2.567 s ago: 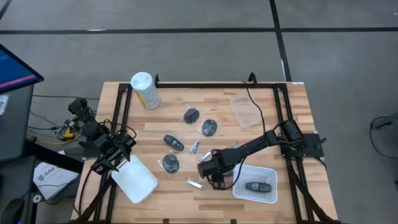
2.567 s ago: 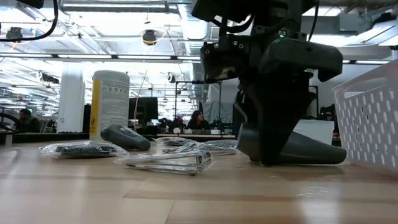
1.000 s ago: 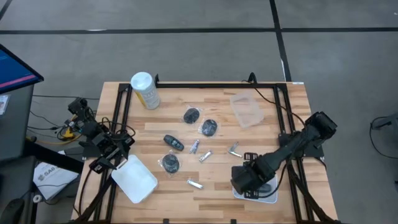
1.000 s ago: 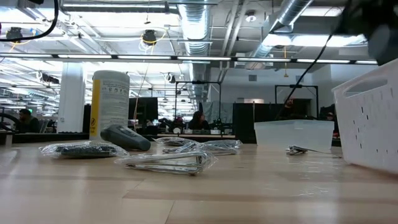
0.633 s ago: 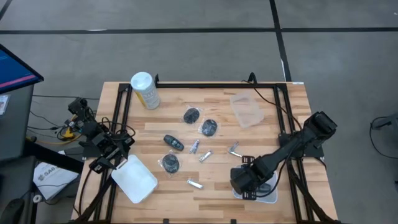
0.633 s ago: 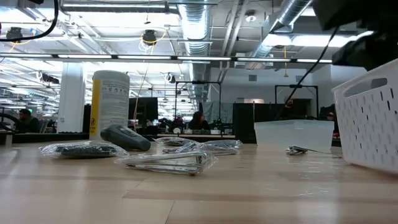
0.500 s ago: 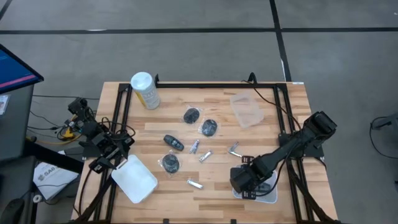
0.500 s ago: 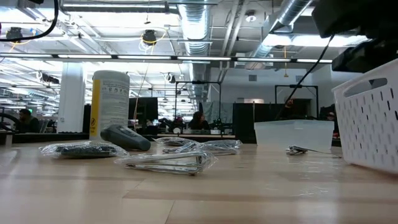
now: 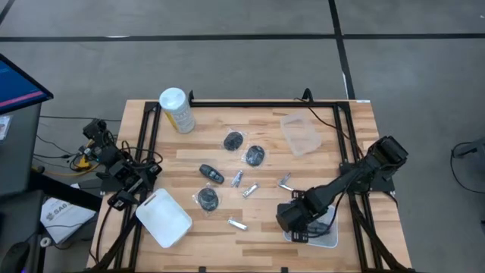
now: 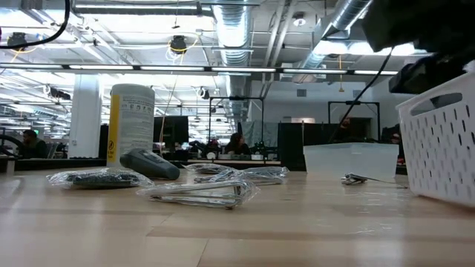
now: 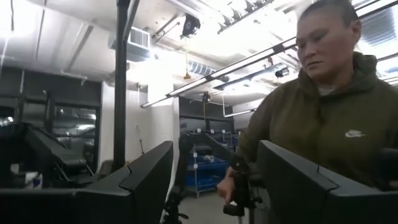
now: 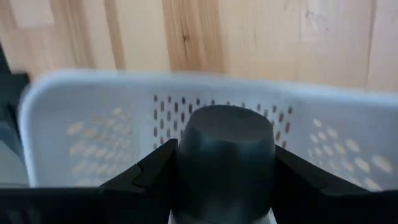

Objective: Pick & Place Travel size toiletries
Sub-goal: Put the black deodorant into the right white bin, then put the black deodorant into the bottom right white bin

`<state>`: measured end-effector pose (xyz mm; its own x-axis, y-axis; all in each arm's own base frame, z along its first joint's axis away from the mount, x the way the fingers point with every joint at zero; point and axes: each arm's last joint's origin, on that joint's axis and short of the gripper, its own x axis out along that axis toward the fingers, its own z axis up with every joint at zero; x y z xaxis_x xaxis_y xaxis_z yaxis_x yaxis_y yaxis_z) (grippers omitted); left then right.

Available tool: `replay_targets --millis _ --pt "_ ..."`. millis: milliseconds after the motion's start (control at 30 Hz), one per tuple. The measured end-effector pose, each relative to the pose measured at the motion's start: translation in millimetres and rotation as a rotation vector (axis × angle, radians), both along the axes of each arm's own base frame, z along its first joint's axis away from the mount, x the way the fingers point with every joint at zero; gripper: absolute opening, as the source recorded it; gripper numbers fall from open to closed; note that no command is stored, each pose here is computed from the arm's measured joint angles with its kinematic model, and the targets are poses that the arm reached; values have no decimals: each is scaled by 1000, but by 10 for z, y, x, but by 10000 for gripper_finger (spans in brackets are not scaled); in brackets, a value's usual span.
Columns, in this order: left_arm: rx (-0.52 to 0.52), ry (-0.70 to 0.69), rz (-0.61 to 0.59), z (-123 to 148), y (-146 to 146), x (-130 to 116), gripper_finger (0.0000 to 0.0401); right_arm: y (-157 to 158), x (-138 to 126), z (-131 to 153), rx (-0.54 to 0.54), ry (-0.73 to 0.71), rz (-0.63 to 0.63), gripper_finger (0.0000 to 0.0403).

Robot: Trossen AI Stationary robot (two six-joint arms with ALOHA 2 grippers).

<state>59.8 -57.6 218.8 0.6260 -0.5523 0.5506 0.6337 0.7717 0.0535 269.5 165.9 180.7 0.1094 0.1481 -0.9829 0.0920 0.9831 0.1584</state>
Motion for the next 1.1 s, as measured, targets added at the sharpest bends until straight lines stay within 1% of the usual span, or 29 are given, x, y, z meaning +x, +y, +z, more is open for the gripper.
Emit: replay_targets --millis 100,167,267,367,467,633,733,800,867,1000,1067,1100 --pt "-30 -33 2 36 18 -18 232 -57 10 -49 -11 39 -13 190" --pt "-52 -51 7 58 30 -28 232 -65 68 -98 4 40 -25 190" --pt "-61 -47 19 60 35 -27 232 -62 59 -157 -6 77 -25 192" --pt "-66 -44 27 63 33 -20 232 -43 86 -193 2 74 -27 213" --pt "-80 -38 32 69 31 -13 232 -45 81 -197 2 84 -56 234" --pt "-96 -48 32 86 30 -11 232 -17 72 -150 24 85 -69 242" --pt "-94 -47 34 86 25 -6 232 -3 87 23 55 55 -85 243" --pt "-92 -75 42 102 30 -13 232 -4 83 204 79 20 -99 244" --pt "-112 -112 38 132 43 -31 232 -28 51 402 86 -6 -118 244" --pt "-190 -185 48 204 96 -80 232 -106 -52 844 90 -109 -145 240" --pt "-256 -221 76 249 142 -112 232 -158 -119 1073 94 -184 -164 237" --pt "-303 -214 111 279 171 -121 232 -188 -155 1182 91 -228 -172 235"
